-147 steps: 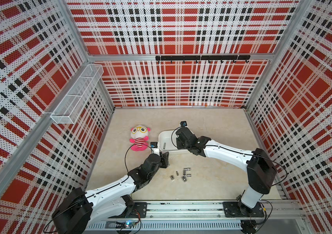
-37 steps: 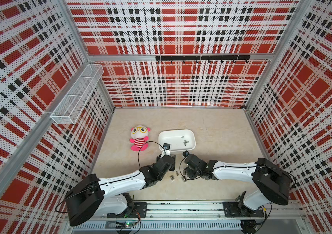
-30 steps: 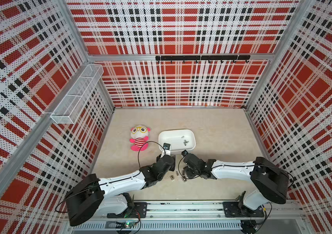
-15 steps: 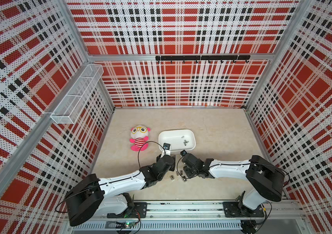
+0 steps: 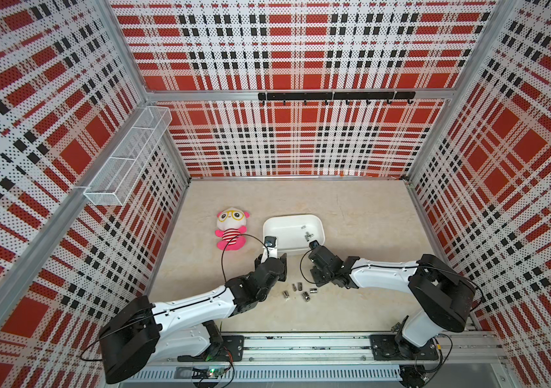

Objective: Put the socket on the desktop into the storage box
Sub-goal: Pick up the socket head from the center of the board.

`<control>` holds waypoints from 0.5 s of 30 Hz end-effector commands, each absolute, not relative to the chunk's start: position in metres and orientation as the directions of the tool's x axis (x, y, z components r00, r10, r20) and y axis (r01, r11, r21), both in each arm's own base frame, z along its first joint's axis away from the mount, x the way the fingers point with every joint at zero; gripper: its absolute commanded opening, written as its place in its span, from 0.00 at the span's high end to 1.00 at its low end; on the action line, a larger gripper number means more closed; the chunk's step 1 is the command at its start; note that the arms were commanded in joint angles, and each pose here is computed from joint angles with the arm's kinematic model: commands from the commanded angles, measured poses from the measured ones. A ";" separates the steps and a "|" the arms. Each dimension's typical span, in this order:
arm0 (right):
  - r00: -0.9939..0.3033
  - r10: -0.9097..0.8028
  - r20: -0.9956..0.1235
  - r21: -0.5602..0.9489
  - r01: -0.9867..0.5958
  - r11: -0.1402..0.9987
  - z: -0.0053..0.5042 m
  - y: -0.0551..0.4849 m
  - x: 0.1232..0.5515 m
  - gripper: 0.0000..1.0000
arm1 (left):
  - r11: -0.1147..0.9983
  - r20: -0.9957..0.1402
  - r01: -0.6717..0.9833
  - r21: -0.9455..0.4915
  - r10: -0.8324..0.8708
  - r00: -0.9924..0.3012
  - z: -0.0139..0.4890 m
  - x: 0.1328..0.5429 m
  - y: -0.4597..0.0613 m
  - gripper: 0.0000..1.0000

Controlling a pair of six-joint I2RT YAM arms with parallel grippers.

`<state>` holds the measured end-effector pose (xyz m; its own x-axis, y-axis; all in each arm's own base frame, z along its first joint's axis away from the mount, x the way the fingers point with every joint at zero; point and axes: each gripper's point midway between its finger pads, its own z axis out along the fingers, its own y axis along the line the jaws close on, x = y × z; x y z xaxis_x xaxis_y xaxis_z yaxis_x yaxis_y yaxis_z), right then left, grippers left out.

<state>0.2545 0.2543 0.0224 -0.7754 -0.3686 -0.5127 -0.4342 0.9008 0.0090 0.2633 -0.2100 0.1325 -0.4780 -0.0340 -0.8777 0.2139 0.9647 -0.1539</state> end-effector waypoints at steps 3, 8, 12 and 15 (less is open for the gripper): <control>-0.777 -0.362 -0.515 0.056 -0.451 0.891 0.028 0.252 0.242 0.84 | 0.971 -0.886 0.168 -0.173 -0.079 -0.458 0.137 0.264 -0.194 0.50; -0.770 -0.364 -0.525 0.083 -0.472 0.878 0.032 0.257 0.239 0.86 | 0.967 -0.886 0.171 -0.191 -0.095 -0.455 0.139 0.264 -0.193 0.50; -0.753 -0.356 -0.553 0.113 -0.491 0.864 0.042 0.261 0.238 0.89 | 0.966 -0.884 0.172 -0.191 -0.093 -0.457 0.139 0.264 -0.193 0.50; -0.727 -0.335 -0.599 0.141 -0.507 0.850 0.060 0.263 0.236 0.95 | 0.965 -0.886 0.174 -0.197 -0.099 -0.453 0.140 0.264 -0.193 0.50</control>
<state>0.2354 0.2540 0.0366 -0.7644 -0.3627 -0.5331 -0.4803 0.8719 0.0956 0.2642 -0.1967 0.1382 -0.4616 -0.0779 -0.8837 0.1822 0.9666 -0.1803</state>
